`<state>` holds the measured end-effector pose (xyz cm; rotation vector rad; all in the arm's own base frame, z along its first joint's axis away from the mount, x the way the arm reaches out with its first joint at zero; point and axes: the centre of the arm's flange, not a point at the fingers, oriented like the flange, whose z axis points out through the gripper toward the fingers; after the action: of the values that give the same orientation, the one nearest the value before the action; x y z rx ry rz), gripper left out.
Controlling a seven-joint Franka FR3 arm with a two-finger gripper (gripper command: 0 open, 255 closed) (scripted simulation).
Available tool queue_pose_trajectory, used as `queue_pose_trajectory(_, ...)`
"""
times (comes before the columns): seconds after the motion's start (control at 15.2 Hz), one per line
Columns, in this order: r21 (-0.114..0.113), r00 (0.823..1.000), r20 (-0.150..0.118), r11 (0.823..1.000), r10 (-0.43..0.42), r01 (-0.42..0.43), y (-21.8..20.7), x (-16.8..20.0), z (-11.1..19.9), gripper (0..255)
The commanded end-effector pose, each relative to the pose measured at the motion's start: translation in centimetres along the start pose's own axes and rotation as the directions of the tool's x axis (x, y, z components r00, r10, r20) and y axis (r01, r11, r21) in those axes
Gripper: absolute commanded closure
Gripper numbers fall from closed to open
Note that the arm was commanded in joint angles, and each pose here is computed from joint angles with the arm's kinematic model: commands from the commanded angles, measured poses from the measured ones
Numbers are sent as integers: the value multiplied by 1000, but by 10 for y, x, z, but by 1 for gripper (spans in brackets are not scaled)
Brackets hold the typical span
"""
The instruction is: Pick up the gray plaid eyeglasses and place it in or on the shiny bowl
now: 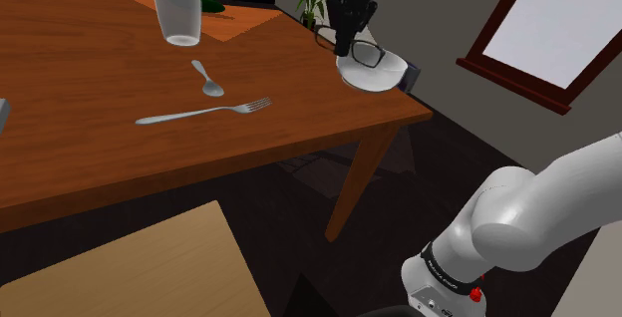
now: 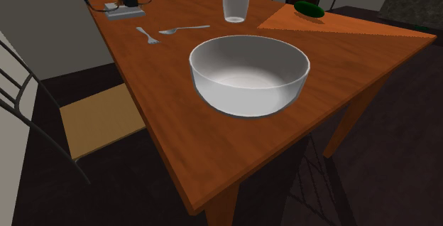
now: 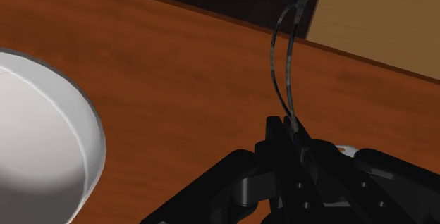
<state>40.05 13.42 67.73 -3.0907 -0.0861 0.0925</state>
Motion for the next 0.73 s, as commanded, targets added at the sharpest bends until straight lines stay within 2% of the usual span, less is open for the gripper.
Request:
queue_pose_trajectory(0.0, 0, 1000, 0, 1000, 0, 0, -1, 0, -10, 255)
queue_pose_trajectory(0.07, 0, 1000, 0, 1000, 0, 0, -1, 0, -11, 255)
queue_pose_trajectory(0.66, 0, 1000, 0, 1000, 0, 0, 114, 28, -15, 255)
